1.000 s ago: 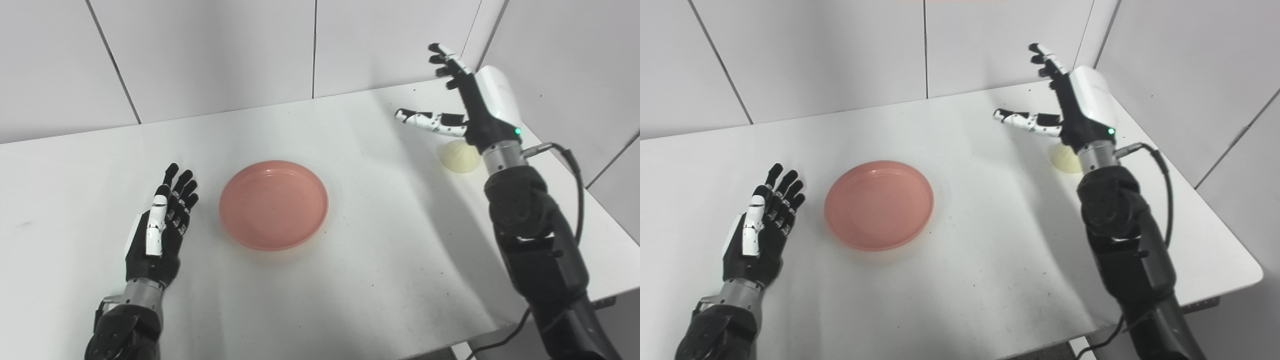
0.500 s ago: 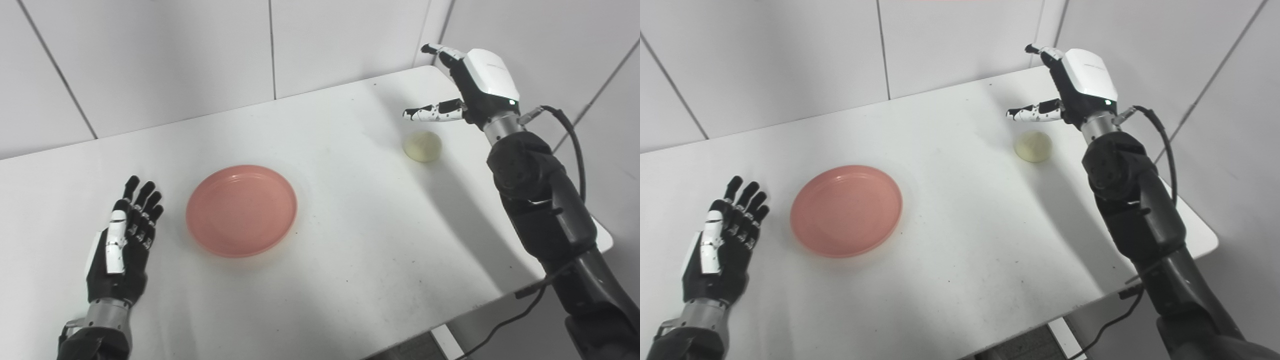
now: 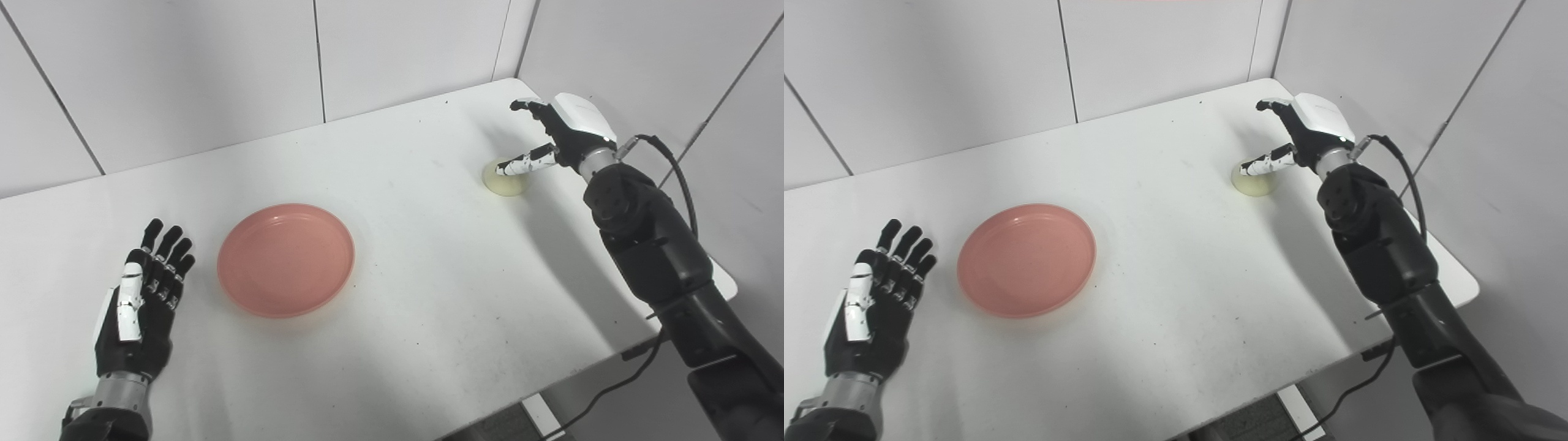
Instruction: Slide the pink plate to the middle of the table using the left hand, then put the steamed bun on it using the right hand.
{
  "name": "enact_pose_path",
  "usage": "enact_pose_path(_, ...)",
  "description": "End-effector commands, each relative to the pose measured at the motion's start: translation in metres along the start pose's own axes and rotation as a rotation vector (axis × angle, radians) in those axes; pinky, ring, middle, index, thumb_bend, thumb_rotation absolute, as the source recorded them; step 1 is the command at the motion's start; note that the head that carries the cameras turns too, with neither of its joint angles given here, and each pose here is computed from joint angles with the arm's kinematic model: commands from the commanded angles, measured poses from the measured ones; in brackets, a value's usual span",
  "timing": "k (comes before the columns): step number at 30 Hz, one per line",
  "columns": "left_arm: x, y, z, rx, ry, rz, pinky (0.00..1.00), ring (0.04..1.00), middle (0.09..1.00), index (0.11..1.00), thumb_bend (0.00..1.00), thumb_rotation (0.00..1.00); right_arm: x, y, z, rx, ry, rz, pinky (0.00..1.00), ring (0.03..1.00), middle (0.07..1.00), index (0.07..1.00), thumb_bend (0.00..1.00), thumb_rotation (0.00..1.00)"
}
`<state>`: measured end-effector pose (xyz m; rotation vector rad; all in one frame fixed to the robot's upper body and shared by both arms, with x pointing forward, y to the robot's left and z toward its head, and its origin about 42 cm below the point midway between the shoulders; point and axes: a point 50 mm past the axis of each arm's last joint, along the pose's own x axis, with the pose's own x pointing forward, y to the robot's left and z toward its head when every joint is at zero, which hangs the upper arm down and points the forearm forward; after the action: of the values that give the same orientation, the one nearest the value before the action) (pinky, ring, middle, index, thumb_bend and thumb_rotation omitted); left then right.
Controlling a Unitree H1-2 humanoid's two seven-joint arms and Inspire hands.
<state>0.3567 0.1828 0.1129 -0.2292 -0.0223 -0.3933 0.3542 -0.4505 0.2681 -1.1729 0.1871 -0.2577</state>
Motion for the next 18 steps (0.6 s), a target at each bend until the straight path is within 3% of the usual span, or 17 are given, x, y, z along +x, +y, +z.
enact_pose_path(1,-0.031,0.024,-0.029,-0.006,0.125,0.059,0.99,0.962,0.963,0.966,0.39,1.00,0.009,-0.022,0.007,-0.007,-0.014,-0.046,0.69,0.819,0.862,0.812,0.85,0.27)
enact_pose_path(6,-0.032,0.023,-0.028,-0.004,0.125,0.058,1.00,0.967,0.969,0.972,0.39,1.00,0.017,-0.014,0.011,-0.010,-0.011,-0.006,0.73,0.840,0.864,0.803,0.86,0.24)
enact_pose_path(10,-0.032,0.024,-0.028,0.006,0.126,0.063,0.99,0.966,0.965,0.968,0.38,1.00,0.021,-0.006,0.014,-0.011,-0.012,0.032,0.65,0.775,0.832,0.810,0.84,0.24)
enact_pose_path(18,-0.033,0.022,-0.027,-0.004,0.128,0.060,1.00,0.967,0.968,0.968,0.40,1.00,0.031,0.004,0.016,-0.014,0.004,0.073,0.63,0.768,0.847,0.815,0.84,0.24)
